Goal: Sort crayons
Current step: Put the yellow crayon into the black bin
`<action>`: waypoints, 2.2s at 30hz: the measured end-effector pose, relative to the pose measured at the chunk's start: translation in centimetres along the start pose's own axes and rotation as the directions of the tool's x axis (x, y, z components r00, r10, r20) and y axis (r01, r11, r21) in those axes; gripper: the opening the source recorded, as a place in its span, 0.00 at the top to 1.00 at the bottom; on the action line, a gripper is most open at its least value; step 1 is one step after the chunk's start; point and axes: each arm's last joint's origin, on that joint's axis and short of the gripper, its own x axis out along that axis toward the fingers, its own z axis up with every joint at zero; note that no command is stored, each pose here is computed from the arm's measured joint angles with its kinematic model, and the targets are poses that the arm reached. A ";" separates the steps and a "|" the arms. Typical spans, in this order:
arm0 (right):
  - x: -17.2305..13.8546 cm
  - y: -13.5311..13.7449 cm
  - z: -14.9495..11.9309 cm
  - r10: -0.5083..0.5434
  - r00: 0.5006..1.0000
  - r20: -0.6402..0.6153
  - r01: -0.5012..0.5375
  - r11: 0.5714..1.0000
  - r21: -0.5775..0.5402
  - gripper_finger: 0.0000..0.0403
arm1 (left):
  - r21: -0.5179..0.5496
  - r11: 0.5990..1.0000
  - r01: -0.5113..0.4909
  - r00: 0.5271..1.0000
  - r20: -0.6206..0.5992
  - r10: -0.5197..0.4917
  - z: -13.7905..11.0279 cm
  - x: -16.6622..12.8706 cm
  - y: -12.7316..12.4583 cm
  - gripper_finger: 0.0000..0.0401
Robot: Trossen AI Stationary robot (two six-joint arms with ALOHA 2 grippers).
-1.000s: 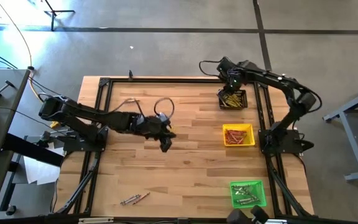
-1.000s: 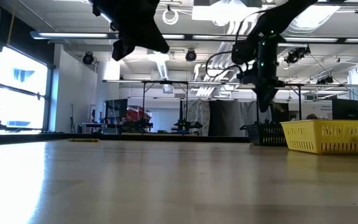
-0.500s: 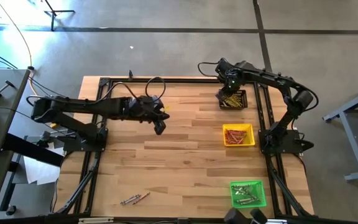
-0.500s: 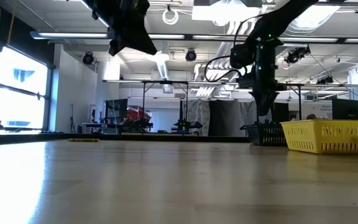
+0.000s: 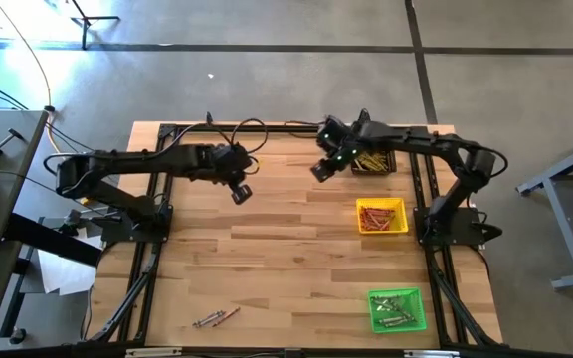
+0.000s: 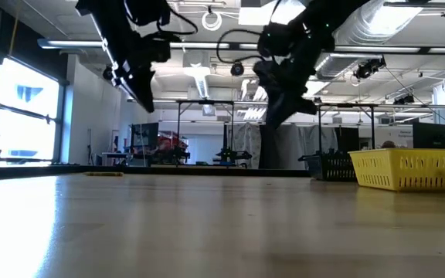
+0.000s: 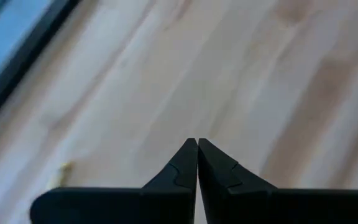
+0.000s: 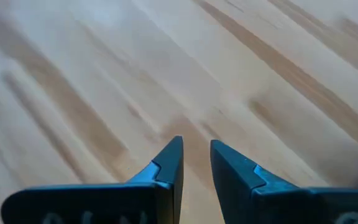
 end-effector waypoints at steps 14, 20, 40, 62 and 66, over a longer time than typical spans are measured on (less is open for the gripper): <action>0.7 6.5 -1.3 0.178 0.977 0.118 -0.161 0.977 -0.138 0.84 | 0.229 0.969 -0.094 0.972 -0.191 0.139 -1.1 1.0 5.8 0.77; 0.9 7.7 -2.1 0.178 0.978 0.112 -0.161 0.975 -0.151 0.84 | 0.191 0.974 -0.122 0.954 -0.247 0.169 -1.5 2.1 7.7 0.70; 0.7 6.0 -0.9 0.146 0.978 0.147 -0.131 0.986 -0.105 0.84 | 0.051 0.987 -0.152 0.790 -0.594 0.153 -4.2 10.9 12.1 0.70; 0.2 3.5 0.7 0.113 0.976 0.186 -0.108 0.993 -0.037 0.84 | -0.075 0.995 -0.069 0.847 -0.532 0.019 -4.7 10.9 15.9 0.70; 0.2 3.5 0.7 0.113 0.976 0.186 -0.108 0.993 -0.037 0.84 | -0.065 0.996 -0.058 0.841 -0.540 0.014 -4.9 10.8 16.2 0.70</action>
